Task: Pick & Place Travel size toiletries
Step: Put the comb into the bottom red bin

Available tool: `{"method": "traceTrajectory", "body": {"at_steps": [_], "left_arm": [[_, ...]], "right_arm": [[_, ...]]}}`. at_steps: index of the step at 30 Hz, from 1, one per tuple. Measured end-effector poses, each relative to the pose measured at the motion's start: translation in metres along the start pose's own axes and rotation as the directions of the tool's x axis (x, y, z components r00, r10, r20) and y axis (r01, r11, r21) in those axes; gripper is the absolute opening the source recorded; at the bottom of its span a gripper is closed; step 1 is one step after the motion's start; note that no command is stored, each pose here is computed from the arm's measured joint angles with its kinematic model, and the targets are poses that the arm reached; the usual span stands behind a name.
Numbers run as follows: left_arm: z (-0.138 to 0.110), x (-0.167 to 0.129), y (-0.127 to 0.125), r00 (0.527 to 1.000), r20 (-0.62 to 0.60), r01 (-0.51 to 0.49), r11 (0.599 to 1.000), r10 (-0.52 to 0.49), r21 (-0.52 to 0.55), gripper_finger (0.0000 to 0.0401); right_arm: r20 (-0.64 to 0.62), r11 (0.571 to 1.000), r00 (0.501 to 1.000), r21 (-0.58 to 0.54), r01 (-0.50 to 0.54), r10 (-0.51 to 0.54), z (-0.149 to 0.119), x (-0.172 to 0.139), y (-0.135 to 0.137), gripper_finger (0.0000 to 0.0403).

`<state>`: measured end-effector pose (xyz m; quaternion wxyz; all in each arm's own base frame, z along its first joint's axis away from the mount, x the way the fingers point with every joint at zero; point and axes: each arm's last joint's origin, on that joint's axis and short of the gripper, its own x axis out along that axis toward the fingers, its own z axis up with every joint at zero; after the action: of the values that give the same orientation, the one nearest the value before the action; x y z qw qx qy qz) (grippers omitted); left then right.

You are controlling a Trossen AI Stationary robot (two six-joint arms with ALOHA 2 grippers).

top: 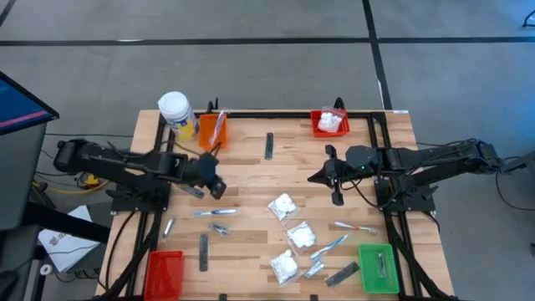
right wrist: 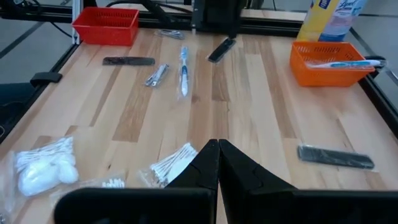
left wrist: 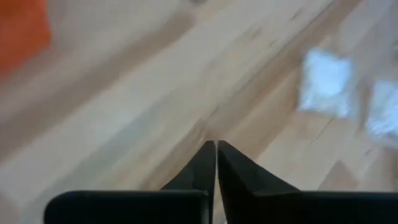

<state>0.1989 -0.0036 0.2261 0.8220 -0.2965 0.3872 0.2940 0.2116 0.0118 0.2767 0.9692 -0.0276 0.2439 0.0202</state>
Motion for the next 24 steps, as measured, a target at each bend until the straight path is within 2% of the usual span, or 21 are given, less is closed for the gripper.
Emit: {"method": "traceTrajectory", "body": {"at_steps": [11,17,24], "left_arm": [[-0.033,-0.005,0.004,0.979,-0.162,-0.134,0.989,0.122,-0.069,0.0],[-0.048,0.001,0.013,0.909,-0.273,-0.341,0.939,0.315,-0.051,0.0],[-0.061,0.031,0.013,0.825,-0.336,-0.476,0.879,0.455,0.022,0.0]], "right_arm": [[0.002,1.0,1.0,0.008,0.01,-0.01,0.0,0.0,-0.002,0.0001],[-0.003,1.0,1.0,0.006,0.007,-0.007,0.0,0.0,-0.002,0.0001],[0.006,1.0,1.0,0.004,0.008,-0.008,0.001,0.0,-0.002,0.0001]]}}
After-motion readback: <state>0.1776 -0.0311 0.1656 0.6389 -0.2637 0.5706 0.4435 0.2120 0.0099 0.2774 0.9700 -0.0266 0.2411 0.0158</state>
